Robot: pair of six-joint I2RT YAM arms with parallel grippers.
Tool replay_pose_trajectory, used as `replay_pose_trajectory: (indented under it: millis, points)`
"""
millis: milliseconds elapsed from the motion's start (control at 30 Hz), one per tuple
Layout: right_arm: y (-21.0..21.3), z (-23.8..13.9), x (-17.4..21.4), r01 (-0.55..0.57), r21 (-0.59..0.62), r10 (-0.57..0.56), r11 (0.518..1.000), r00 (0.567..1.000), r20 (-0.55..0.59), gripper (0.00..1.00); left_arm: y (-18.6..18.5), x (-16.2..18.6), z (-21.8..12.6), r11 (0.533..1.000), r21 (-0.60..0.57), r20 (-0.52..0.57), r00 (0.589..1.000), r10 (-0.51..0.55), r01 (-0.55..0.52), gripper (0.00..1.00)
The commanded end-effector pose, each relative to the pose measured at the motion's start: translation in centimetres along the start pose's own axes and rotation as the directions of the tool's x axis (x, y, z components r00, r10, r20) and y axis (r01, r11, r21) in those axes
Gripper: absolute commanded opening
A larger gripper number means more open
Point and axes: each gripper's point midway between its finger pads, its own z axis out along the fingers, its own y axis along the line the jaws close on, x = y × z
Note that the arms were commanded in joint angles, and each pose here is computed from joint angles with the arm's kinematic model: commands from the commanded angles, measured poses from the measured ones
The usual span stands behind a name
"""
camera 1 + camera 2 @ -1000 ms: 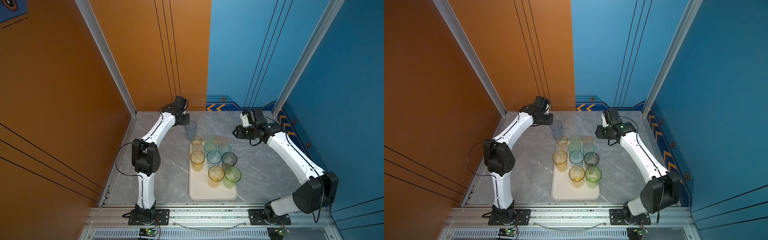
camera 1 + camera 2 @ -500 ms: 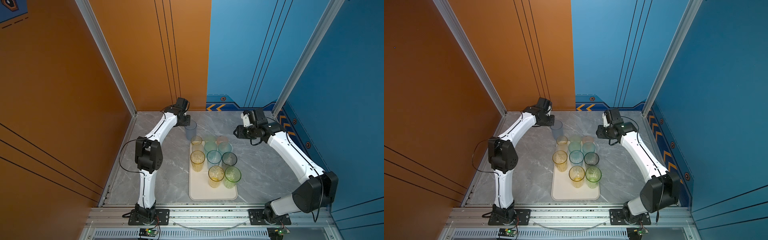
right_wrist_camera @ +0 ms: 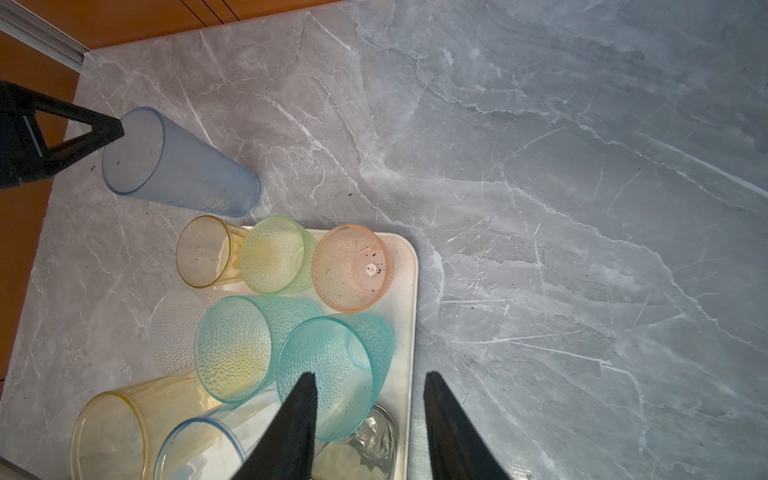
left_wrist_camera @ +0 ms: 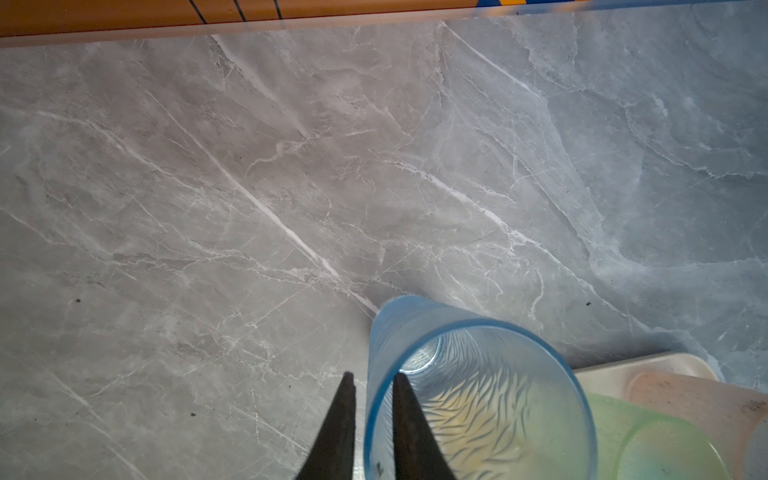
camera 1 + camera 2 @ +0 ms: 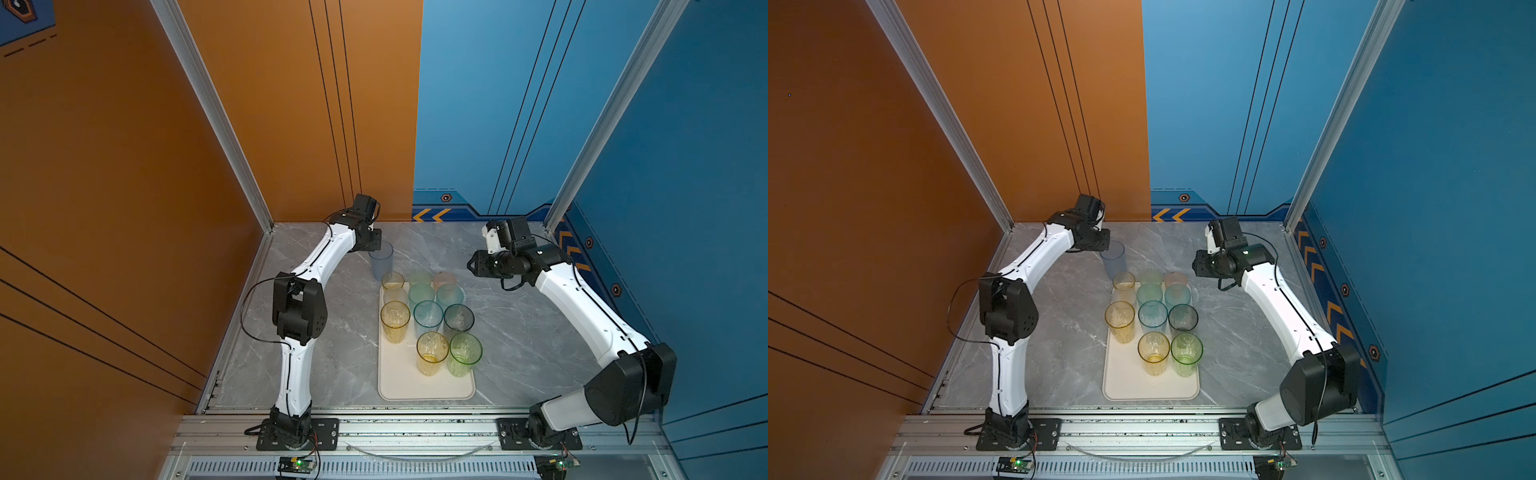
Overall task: Place the glasses into the tray
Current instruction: 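Lower the left gripper into the tall pale-blue glass beside the tray, then close the left gripper on the pale-blue glass rim and lift it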
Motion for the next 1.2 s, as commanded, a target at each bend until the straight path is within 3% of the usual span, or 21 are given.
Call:
replay_pose_trajectory:
  millis: [0,1167]
  points:
    - [-0.2,-0.3,0.1,0.003,0.000,-0.003,1.000,1.000,-0.013,0.42,0.7,0.1,0.4,1.000,-0.024,-0.022,1.000,0.015,-0.015,0.18]
    - [-0.6,0.2,0.8,-0.008,-0.002,0.008,1.000,1.000,-0.025,0.42,-0.3,1.3,0.6,0.993,-0.029,-0.088,0.989,0.115,-0.118,0.06]
